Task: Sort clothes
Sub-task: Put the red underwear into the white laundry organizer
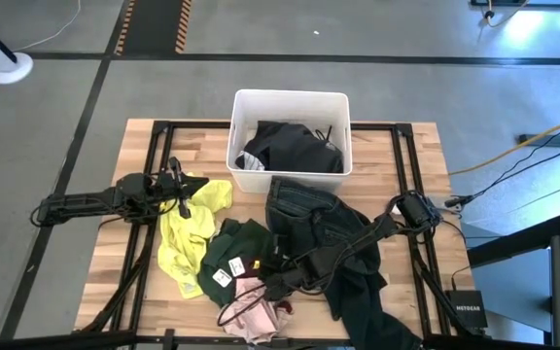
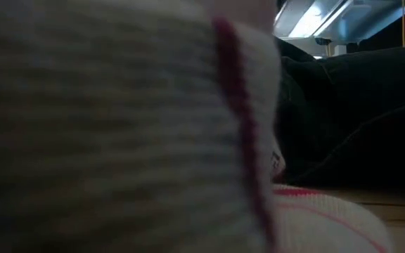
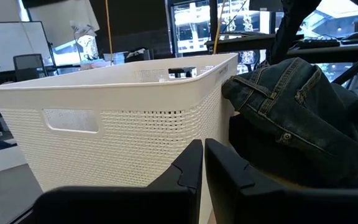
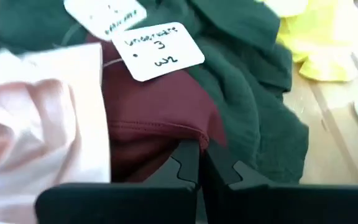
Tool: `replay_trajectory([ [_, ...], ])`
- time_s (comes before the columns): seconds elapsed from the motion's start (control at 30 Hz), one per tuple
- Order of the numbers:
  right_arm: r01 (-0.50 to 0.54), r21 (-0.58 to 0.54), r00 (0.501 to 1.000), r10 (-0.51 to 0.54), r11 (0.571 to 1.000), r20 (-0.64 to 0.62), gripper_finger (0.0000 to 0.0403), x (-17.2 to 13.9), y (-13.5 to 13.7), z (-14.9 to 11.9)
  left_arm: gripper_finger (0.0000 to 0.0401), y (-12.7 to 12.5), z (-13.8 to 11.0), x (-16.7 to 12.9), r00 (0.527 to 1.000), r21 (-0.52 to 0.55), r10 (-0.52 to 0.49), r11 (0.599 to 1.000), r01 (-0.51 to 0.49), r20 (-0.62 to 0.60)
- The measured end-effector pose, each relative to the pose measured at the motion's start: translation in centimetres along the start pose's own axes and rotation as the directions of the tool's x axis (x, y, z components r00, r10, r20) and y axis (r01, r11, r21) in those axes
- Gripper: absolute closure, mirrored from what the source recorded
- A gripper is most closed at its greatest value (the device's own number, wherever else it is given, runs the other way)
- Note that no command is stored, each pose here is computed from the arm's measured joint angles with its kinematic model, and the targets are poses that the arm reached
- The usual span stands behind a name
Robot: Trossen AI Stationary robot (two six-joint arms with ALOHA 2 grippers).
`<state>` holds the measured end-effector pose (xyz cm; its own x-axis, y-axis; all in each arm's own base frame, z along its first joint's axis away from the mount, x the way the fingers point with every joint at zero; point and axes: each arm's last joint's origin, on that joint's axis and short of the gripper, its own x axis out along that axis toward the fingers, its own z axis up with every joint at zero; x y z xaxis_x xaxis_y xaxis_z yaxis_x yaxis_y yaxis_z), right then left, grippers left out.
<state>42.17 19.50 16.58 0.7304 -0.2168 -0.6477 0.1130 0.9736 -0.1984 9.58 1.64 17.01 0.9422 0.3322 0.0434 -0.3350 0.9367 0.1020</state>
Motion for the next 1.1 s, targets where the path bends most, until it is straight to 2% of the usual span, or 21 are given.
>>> replay_trajectory([
  [0.23, 0.036, -0.005, 0.999, -0.036, 0.999, 0.006, 0.0389, -1.5, -0.2, 2.8, 0.0388, 0.0, 0.0, 0.0, 1.000, 0.001, 0.000, 1.000, 0.000, 0.000],
  [0.4, 0.034, 0.006, 0.999, -0.034, 0.999, 0.021, 0.0395, -3.3, -0.7, 5.8, 0.0388, 0.0, 0.0, 0.0, 1.000, 0.000, 0.000, 1.000, 0.000, 0.000],
  [0.77, 0.196, -0.024, 0.980, -0.196, 0.980, 0.026, 0.0394, -9.0, -4.3, 11.9, 0.0388, 0.0, 0.0, 0.0, 1.000, -0.012, 0.000, 1.000, 0.000, 0.000],
  [1.1, 0.321, -0.021, 0.947, -0.321, 0.947, -0.006, 0.0393, -10.8, -8.5, 13.9, 0.0388, 0.0, 0.0, 0.0, 1.000, -0.011, 0.000, 1.000, 0.000, 0.000],
])
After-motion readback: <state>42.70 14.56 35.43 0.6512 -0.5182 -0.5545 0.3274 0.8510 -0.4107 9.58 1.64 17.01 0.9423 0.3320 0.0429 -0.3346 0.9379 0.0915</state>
